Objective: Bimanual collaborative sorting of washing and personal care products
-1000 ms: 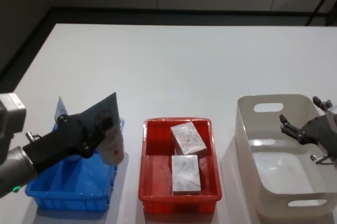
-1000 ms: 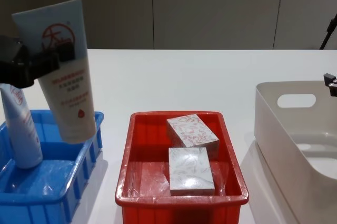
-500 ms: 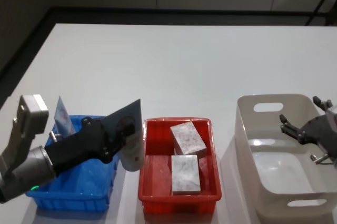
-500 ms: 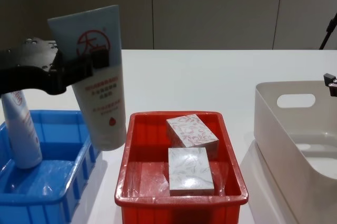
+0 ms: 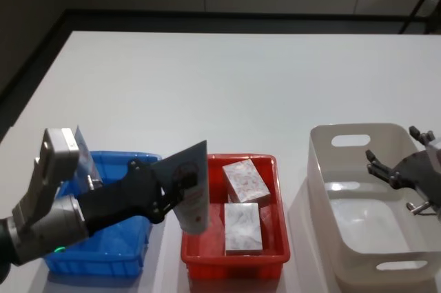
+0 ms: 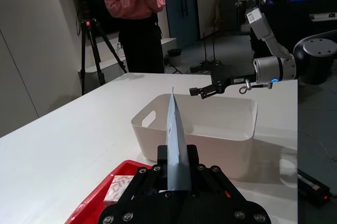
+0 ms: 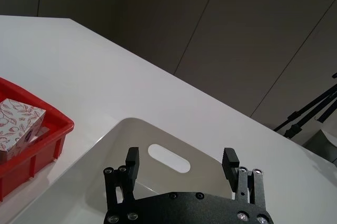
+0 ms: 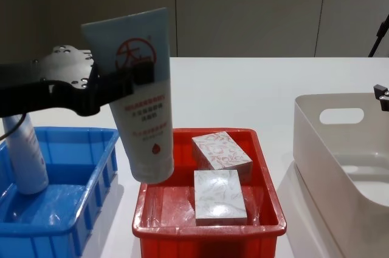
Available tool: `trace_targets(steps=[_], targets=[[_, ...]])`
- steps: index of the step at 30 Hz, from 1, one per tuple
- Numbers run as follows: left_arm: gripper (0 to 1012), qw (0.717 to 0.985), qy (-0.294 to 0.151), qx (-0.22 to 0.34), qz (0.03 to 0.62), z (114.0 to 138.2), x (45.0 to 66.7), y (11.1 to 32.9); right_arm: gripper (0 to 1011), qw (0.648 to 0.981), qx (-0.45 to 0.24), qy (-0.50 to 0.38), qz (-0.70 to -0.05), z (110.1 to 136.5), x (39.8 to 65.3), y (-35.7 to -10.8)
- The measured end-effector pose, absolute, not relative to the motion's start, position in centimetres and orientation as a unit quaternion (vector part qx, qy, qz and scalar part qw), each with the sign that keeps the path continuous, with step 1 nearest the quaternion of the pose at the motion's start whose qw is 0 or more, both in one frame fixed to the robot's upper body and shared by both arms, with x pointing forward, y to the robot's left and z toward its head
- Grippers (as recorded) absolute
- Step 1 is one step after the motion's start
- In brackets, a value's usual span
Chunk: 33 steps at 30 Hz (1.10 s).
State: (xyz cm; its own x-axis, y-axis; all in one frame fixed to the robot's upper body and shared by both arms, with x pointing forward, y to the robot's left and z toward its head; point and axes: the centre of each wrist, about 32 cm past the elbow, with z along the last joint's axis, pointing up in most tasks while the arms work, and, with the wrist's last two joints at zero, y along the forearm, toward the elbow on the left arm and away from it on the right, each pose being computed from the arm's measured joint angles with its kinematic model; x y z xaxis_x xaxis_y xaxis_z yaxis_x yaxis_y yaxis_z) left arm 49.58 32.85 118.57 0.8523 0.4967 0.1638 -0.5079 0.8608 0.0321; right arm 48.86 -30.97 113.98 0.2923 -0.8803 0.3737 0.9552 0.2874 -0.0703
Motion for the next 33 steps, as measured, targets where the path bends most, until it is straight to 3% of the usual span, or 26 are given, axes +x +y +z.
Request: trace_targets(steps=[33], targets=[[204,0.975,-0.071,0.018,0.212,118.7,49.6,30.5,1001,0.791,-0.141,-0.132,-0.58,114.0,48.9,-31.0]])
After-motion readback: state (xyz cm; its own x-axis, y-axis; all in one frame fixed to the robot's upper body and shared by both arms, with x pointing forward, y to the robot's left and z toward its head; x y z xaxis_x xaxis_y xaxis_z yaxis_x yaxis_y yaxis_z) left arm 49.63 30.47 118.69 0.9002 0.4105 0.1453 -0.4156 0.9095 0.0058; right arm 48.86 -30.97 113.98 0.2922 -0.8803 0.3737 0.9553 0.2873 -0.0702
